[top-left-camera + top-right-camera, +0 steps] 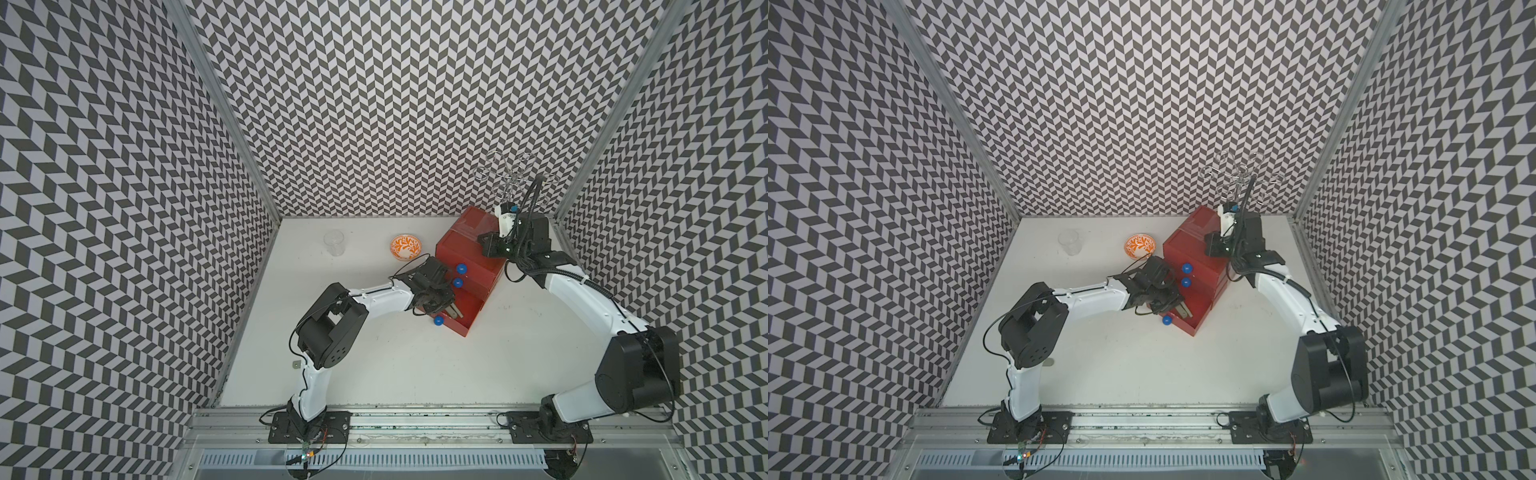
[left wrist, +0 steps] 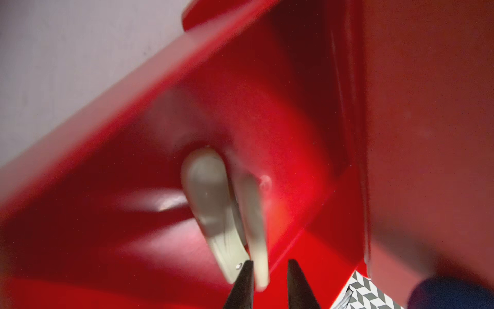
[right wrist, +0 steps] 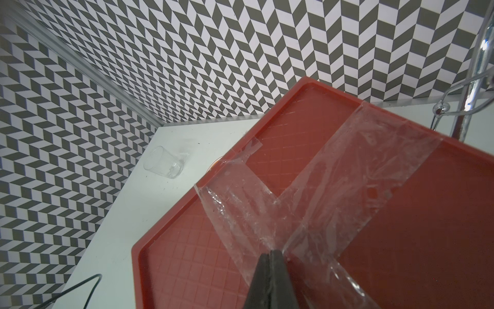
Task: Place the fruit knives into the drawer by color
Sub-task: Place the fruit knife in the drawer.
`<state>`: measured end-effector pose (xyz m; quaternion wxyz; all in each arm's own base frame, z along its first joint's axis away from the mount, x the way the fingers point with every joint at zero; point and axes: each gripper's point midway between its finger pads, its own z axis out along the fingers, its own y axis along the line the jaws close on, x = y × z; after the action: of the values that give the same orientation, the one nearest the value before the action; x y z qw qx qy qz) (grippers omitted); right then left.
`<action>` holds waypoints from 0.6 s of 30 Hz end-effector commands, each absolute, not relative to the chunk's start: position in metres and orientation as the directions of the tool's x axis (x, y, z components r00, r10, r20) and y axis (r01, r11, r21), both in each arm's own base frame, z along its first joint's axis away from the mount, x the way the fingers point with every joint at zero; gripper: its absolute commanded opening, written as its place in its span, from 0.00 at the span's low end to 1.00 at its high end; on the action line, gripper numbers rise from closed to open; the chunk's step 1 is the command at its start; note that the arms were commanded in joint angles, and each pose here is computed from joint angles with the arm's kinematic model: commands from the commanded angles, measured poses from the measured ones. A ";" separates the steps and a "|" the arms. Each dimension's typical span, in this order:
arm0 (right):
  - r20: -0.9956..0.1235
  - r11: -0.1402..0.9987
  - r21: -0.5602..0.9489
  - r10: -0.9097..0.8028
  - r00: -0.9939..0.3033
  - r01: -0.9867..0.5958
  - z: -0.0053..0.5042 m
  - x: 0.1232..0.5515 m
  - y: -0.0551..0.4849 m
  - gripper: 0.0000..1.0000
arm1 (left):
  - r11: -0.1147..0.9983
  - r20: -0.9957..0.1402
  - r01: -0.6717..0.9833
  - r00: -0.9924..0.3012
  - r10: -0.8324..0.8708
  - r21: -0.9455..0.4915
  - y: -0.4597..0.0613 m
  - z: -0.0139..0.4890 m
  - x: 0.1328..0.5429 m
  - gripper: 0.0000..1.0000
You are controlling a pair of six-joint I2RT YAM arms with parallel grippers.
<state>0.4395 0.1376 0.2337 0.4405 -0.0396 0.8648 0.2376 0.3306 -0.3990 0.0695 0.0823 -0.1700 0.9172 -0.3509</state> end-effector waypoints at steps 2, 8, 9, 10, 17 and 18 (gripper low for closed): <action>-0.491 0.930 0.353 0.091 -0.866 -0.102 0.129 0.385 0.119 0.01 | 0.715 -0.073 -0.229 -0.928 -0.365 -0.661 -0.400 0.080 0.334 0.27; -0.497 0.931 0.350 0.092 -0.863 -0.102 0.132 0.385 0.118 0.01 | 0.739 -0.139 -0.206 -0.916 -0.376 -0.642 -0.386 0.108 0.340 0.27; -0.498 0.930 0.352 0.092 -0.862 -0.104 0.132 0.385 0.119 0.01 | 0.744 -0.157 -0.202 -0.911 -0.382 -0.637 -0.380 0.115 0.341 0.27; -0.499 0.930 0.353 0.093 -0.862 -0.103 0.132 0.385 0.119 0.01 | 0.751 -0.172 -0.202 -0.906 -0.387 -0.628 -0.373 0.121 0.342 0.27; -0.508 0.923 0.367 0.095 -0.856 -0.115 0.135 0.387 0.122 0.01 | 0.838 -0.219 -0.312 -0.871 -0.441 -0.448 -0.291 0.139 0.329 0.31; -0.514 0.921 0.371 0.098 -0.852 -0.117 0.137 0.389 0.123 0.01 | 0.839 -0.207 -0.342 -0.865 -0.458 -0.424 -0.275 0.137 0.325 0.31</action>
<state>0.4392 0.1377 0.2338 0.4413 -0.0398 0.8643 0.2381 0.3353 -0.3285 0.1409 0.1556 -0.1866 0.9315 -0.2708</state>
